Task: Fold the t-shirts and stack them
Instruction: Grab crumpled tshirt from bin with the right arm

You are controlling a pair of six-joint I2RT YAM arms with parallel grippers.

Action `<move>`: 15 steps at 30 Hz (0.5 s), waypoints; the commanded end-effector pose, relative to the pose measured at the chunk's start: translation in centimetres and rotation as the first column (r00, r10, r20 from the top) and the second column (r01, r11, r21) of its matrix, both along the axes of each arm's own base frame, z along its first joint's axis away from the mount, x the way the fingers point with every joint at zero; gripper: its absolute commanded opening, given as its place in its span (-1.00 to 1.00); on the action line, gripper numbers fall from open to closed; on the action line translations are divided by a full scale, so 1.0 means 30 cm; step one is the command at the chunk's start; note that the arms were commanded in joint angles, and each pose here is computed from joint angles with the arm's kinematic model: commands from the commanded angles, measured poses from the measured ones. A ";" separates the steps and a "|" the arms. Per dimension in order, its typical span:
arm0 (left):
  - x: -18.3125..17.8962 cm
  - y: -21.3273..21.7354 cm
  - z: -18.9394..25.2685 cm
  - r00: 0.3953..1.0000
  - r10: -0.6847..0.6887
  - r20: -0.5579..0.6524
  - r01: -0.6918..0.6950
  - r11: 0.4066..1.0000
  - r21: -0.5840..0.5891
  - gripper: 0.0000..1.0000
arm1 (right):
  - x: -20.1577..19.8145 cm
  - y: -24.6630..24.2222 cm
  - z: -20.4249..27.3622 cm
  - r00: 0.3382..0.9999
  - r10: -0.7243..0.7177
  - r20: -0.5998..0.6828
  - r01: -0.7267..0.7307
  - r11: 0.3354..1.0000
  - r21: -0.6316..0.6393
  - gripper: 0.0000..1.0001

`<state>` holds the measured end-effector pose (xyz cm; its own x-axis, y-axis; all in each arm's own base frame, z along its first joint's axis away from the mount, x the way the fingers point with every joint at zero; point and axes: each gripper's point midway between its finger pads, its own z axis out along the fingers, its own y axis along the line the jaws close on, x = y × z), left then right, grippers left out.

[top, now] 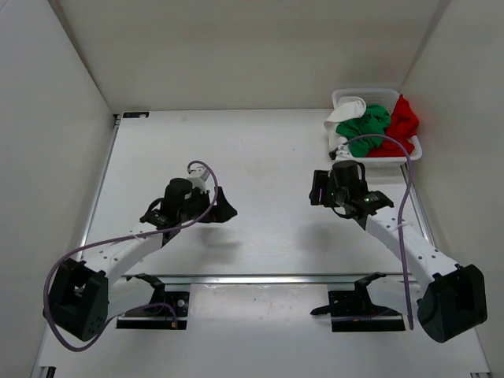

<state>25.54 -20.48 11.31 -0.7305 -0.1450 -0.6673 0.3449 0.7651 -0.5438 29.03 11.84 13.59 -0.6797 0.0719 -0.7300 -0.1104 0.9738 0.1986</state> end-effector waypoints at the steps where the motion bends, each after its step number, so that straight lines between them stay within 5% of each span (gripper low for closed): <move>1: 0.022 -0.019 0.026 0.999 -0.022 0.038 0.022 1.000 0.017 0.97 | 0.078 0.039 0.103 0.996 0.012 0.085 -0.015 0.999 0.035 0.14; 5: 0.003 -0.041 0.025 0.995 -0.074 0.062 0.076 0.997 -0.024 0.98 | 0.102 0.097 0.166 0.985 0.116 0.125 -0.130 0.985 0.110 0.11; 7: 0.003 -0.040 0.014 0.997 -0.056 0.055 0.057 0.998 -0.027 0.98 | 0.149 0.077 0.221 0.982 0.077 0.175 -0.097 0.989 0.110 -0.11; 9: -0.007 -0.057 0.010 0.996 -0.077 0.055 0.079 0.996 -0.047 0.97 | 0.197 0.029 0.247 0.984 0.017 0.177 -0.031 0.996 0.079 -0.66; 11: -0.018 -0.079 0.008 0.994 -0.097 0.058 0.102 0.992 -0.075 0.97 | 0.262 -0.051 0.281 0.980 -0.072 0.186 0.063 0.997 0.054 -1.00; 12: -0.030 -0.089 -0.005 0.992 -0.115 0.053 0.118 0.990 -0.073 0.97 | 0.296 -0.082 0.295 0.975 -0.099 0.199 0.094 0.995 0.036 -1.00; 14: -0.038 -0.113 0.007 0.989 -0.131 0.063 0.137 0.987 -0.085 0.61 | 0.357 -0.164 0.314 0.968 -0.151 0.201 0.148 0.989 0.030 -0.99; 15: -0.036 -0.122 0.006 0.988 -0.135 0.075 0.141 0.986 -0.092 0.11 | 0.394 -0.224 0.324 0.961 -0.182 0.207 0.182 0.983 0.022 -1.00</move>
<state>24.72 -22.63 10.35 -0.7326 -0.1148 -0.6709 0.4122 0.7095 -0.5716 37.96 9.25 21.68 -0.5450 0.1655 -0.8220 -0.0602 0.9701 0.2352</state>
